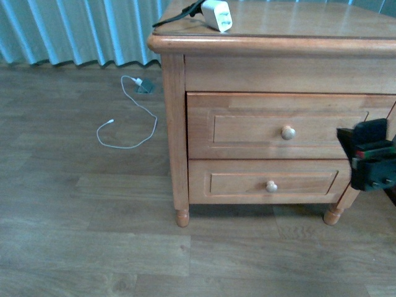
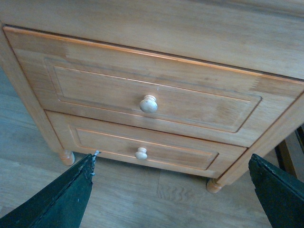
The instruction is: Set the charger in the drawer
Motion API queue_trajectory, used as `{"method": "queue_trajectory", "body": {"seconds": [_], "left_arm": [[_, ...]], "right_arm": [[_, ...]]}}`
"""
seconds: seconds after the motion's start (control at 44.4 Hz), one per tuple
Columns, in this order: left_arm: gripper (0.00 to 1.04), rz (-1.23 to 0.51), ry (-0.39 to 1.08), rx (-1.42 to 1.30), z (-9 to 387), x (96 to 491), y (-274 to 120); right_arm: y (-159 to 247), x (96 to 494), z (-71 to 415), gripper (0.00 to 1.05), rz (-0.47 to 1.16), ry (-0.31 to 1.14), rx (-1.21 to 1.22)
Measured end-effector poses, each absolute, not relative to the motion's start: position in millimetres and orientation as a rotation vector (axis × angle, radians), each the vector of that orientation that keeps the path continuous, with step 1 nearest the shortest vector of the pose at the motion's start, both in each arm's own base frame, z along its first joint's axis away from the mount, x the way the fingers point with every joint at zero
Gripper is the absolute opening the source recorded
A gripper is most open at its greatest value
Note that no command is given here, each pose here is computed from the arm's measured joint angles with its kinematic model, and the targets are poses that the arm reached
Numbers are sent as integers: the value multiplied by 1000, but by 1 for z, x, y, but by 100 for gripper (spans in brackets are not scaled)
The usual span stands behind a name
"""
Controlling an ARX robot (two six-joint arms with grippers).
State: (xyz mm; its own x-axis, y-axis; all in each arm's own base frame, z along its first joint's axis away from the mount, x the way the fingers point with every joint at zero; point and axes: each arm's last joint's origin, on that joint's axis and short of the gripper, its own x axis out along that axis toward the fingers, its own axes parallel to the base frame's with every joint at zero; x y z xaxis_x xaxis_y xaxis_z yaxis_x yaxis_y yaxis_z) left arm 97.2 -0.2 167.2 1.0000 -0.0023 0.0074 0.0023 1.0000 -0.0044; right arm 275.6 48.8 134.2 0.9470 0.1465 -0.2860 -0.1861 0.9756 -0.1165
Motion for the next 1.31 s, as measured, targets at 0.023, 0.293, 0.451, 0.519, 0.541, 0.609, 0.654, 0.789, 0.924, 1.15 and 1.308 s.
{"method": "queue_trajectory", "body": {"seconds": [0.023,0.293,0.451,0.519,0.541,0.609,0.654,0.789,0.924,1.15,1.308], "left_arm": [[99,-2,-8,-4,167,97,0],[99,-2,-8,-4,167,97,0],[99,-2,-7,-4,167,97,0],[99,-2,-7,-4,167,97,0],[99,-2,-7,-4,167,97,0],[99,-2,-7,-4,167,97,0],[99,-2,-7,-4,167,97,0],[99,-2,-7,-4,167,97,0],[99,-2,-7,-4,167,97,0],[99,-2,-7,-4,167,97,0],[99,-2,-7,-4,167,97,0]], "right_arm": [[52,282,129,96,173,280,-156],[83,332,83,96,201,247,-235],[100,354,65,96,216,224,-259],[104,362,60,96,211,208,-266],[106,365,58,96,208,203,-268],[109,372,53,96,201,192,-269],[111,377,49,96,194,189,-269],[112,394,39,96,159,175,-273],[105,408,33,96,127,179,-274],[93,418,31,96,95,180,-272],[89,419,27,96,92,195,-272]]}}
